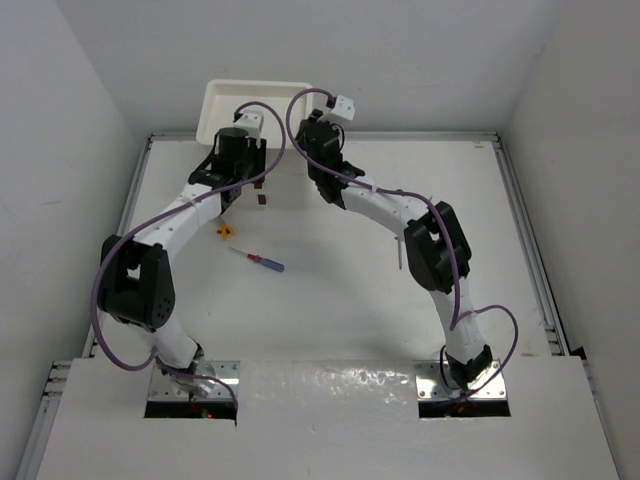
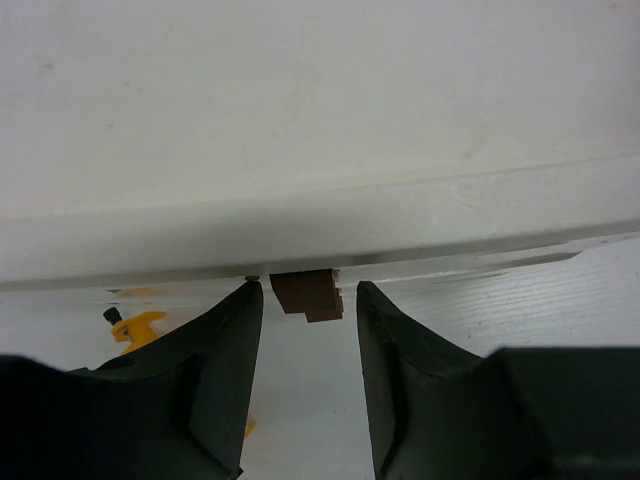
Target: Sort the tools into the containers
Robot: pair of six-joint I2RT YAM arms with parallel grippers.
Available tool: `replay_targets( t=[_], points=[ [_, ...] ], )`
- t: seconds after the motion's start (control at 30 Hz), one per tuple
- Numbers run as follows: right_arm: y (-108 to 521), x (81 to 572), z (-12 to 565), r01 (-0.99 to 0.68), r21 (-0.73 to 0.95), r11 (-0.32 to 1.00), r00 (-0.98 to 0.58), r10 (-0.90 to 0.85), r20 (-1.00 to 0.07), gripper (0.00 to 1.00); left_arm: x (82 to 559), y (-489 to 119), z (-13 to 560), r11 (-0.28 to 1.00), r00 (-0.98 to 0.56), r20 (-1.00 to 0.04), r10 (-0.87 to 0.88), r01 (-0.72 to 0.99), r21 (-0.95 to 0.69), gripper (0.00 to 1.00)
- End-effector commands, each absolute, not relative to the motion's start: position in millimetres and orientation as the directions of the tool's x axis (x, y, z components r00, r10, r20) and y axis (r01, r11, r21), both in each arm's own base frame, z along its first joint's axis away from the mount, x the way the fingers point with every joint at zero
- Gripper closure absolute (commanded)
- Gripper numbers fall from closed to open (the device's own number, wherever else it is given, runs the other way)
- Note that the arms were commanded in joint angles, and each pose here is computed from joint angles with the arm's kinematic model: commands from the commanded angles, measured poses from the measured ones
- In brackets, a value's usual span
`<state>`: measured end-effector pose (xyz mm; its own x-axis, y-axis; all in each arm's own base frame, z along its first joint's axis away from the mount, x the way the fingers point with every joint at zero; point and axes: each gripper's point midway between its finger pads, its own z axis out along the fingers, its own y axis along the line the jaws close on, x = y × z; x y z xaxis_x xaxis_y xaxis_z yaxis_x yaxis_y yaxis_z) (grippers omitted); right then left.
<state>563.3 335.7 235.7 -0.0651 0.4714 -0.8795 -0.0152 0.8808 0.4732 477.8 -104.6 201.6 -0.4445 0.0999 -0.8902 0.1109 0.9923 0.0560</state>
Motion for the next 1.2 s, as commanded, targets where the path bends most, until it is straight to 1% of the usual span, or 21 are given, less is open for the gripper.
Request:
replay_targets(
  t=[0.0,0.1,0.13,0.17,0.23,0.3,0.37,0.43,0.6,0.67,0.73,0.77,0.87,1.07,1.17],
  points=[
    [367.6,530.7,175.1,-0.064,0.377,0.924,-0.263,0.349,-0.899,1.00,493.6,-111.1,225.1,0.995,-0.376,-0.924,0.063,0.095,0.029,0.61],
    [367.2,530.7,173.6,-0.066,0.375,0.925,-0.267,0.345,-0.900,1.00,496.4,-108.7,230.1,0.997,-0.360,-0.931,0.056,0.071,0.033,0.64],
    [367.8,530.0,172.9,-0.067,0.374,0.925,-0.269,0.344,-0.900,1.00,497.9,-107.5,234.0,0.998,-0.348,-0.936,0.053,0.062,0.033,0.66],
    [366.4,530.2,172.5,-0.064,0.373,0.926,-0.268,0.344,-0.900,1.00,498.6,-106.3,237.6,0.998,-0.337,-0.940,0.051,0.055,0.035,0.71],
    [365.6,529.3,171.1,-0.063,0.370,0.927,-0.270,0.341,-0.901,1.00,499.6,-103.5,242.1,0.998,-0.325,-0.944,0.054,0.042,0.043,0.75],
    [364.6,528.6,170.5,-0.062,0.367,0.928,-0.271,0.338,-0.901,1.00,499.8,-101.2,247.1,0.998,-0.315,-0.947,0.056,0.028,0.050,0.75],
    [364.8,528.7,170.8,-0.065,0.365,0.929,-0.270,0.336,-0.902,1.00,499.7,-99.9,252.0,0.999,-0.308,-0.950,0.053,0.020,0.049,0.69],
    [365.5,528.0,169.1,-0.065,0.364,0.929,-0.273,0.334,-0.902,1.00,498.7,-100.8,255.8,0.999,-0.302,-0.952,0.048,0.022,0.044,0.68],
    [365.1,527.6,167.7,-0.064,0.360,0.931,-0.276,0.330,-0.903,1.00,501.4,-103.5,257.3,0.999,-0.298,-0.954,0.041,0.029,0.034,0.69],
    [364.2,527.1,166.5,-0.064,0.354,0.933,-0.277,0.324,-0.905,1.00,502.9,-106.2,256.6,0.999,-0.297,-0.954,0.040,0.037,0.030,0.73],
    [362.6,526.6,167.3,-0.061,0.350,0.935,-0.274,0.321,-0.906,1.00,505.1,-107.9,256.4,0.999,-0.298,-0.954,0.040,0.043,0.028,0.81],
    [362.4,526.3,166.2,-0.060,0.349,0.935,-0.275,0.320,-0.906,1.00,506.1,-108.8,257.4,0.999,-0.296,-0.954,0.038,0.045,0.025,0.88],
    [361.6,526.9,166.1,-0.059,0.348,0.935,-0.274,0.320,-0.907,1.00,507.5,-112.1,256.3,0.998,-0.298,-0.954,0.042,0.059,0.025,0.99],
    [362.2,526.8,166.9,-0.056,0.365,0.929,-0.273,0.338,-0.901,1.00,498.7,-111.6,259.1,0.997,-0.291,-0.956,0.050,0.069,0.031,1.00],
    [365.3,526.1,170.4,-0.049,0.417,0.908,-0.275,0.389,-0.879,1.00,484.7,-108.8,274.5,0.996,-0.252,-0.966,0.055,0.084,0.035,1.00]
  ],
)
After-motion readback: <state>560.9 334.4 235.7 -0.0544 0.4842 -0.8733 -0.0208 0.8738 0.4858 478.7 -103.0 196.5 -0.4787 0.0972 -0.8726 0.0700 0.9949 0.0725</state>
